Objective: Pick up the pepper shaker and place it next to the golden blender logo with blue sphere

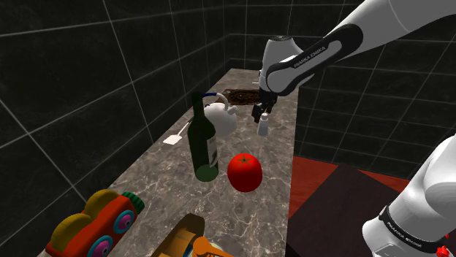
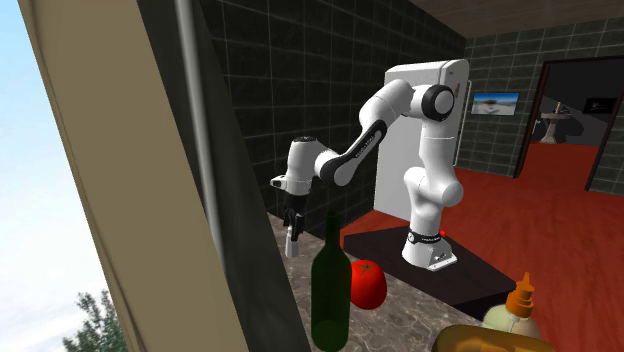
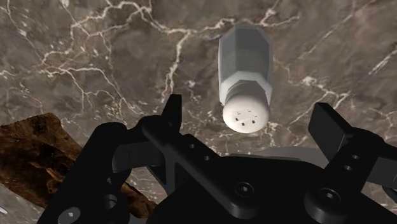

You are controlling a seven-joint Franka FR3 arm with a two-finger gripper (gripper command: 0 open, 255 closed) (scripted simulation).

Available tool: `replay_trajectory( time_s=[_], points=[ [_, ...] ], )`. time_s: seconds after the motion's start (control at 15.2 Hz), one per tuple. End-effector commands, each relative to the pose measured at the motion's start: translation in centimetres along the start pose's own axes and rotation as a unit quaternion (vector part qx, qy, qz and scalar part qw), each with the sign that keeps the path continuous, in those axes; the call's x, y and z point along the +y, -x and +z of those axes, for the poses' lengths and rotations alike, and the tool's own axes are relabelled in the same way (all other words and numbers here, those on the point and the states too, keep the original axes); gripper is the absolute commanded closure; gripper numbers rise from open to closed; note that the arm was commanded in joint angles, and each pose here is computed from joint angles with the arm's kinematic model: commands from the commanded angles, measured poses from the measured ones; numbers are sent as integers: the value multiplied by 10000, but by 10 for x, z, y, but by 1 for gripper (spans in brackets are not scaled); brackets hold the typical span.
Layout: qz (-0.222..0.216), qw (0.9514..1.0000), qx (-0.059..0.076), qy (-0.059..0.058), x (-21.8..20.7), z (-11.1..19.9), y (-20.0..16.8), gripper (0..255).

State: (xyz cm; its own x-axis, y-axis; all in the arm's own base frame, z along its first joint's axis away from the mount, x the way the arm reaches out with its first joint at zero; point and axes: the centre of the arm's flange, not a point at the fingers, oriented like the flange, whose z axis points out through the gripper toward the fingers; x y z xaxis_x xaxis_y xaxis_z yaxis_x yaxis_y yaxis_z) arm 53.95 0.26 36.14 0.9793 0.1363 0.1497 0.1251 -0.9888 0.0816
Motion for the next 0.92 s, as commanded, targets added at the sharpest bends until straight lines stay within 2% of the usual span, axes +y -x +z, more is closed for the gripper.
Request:
replay_trajectory(
  time_s=[0.0, 0.26, 0.33, 0.86],
  points=[
    [0, 10000, 2, 0, 0, 1, 0, 0],
    [0, 10000, 2, 0, 0, 1, 0, 0],
    [0, 10000, 2, 0, 0, 1, 0, 255],
    [0, 10000, 2, 0, 0, 1, 0, 255]
  ],
)
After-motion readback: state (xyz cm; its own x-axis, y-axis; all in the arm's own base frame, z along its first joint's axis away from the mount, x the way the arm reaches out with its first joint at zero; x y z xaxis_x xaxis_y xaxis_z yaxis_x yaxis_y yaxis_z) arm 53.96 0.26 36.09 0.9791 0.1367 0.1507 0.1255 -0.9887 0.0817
